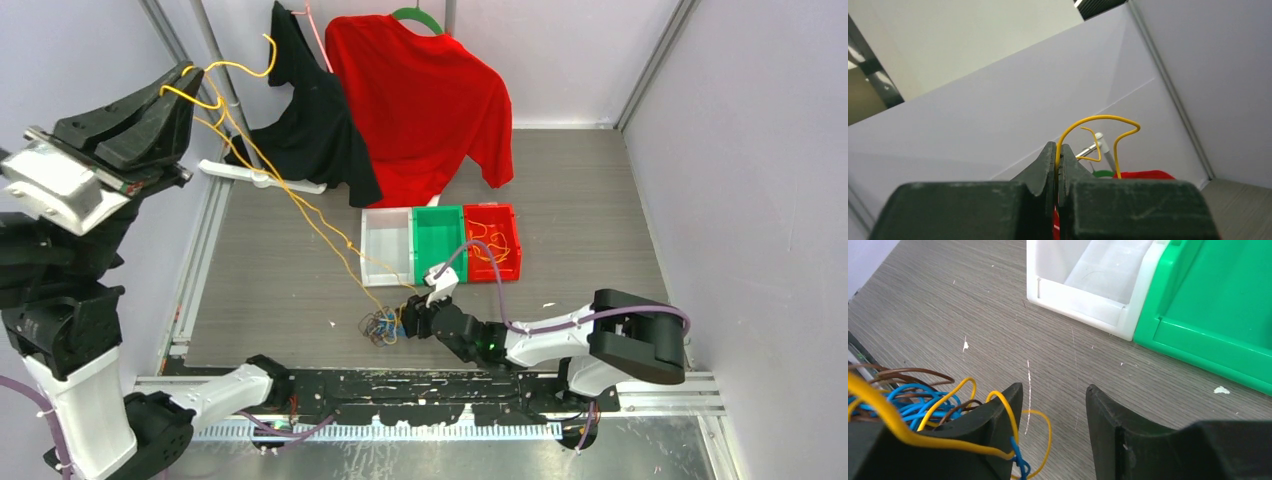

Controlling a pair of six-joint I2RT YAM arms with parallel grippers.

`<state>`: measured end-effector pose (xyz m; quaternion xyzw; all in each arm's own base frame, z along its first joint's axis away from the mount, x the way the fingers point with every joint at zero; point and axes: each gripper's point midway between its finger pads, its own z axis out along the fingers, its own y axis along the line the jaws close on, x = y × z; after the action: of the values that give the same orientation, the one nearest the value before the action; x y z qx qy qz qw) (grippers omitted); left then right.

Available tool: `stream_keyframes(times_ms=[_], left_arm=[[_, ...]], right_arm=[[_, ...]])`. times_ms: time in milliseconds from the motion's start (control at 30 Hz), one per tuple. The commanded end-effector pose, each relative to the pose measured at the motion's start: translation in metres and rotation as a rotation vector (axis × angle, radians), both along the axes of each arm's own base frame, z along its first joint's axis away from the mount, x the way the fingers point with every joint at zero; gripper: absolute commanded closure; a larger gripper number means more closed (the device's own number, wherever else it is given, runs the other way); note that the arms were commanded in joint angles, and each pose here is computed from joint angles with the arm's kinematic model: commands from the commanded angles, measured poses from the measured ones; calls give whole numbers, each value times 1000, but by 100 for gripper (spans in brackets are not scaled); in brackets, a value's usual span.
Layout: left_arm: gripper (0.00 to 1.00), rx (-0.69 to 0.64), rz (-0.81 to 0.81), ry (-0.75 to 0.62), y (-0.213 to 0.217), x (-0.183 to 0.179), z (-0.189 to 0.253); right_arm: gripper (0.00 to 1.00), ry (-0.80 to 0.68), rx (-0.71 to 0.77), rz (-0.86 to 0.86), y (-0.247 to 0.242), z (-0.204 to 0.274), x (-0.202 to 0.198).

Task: Untangle the cables

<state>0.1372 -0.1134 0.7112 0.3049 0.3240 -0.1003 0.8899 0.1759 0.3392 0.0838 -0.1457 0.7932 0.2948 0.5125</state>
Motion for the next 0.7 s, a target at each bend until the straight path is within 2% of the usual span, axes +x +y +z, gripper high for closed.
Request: stream_keyframes(times_ms=[0,167,267,367,400,467,567,600,667], left_arm=[[100,-42,186,-73,28,10,2],[100,70,194,57,15,34,-60],[100,209,227,218,9,57,-128],[98,336,251,407,7,73,-222],[92,375,247,461,6,74,-252],[69,461,215,574,3,70,-309],[36,556,111,724,-6,53,-375],[30,591,61,773,-10,43,-392],[24,644,-54,847,-19,22,-414]], right_arm=[[50,-17,37,-43,-7,12,4],[67,-24,34,-48,-12,18,3],[79,-43,56,-35,-16,34,2],[88,-66,86,10,-13,58,-3],[92,-73,90,25,-12,67,-4],[99,-89,99,43,-11,87,-6],[99,-105,94,91,-6,111,-10],[99,-111,90,109,-3,118,-12],[99,-116,87,147,2,130,-16]])
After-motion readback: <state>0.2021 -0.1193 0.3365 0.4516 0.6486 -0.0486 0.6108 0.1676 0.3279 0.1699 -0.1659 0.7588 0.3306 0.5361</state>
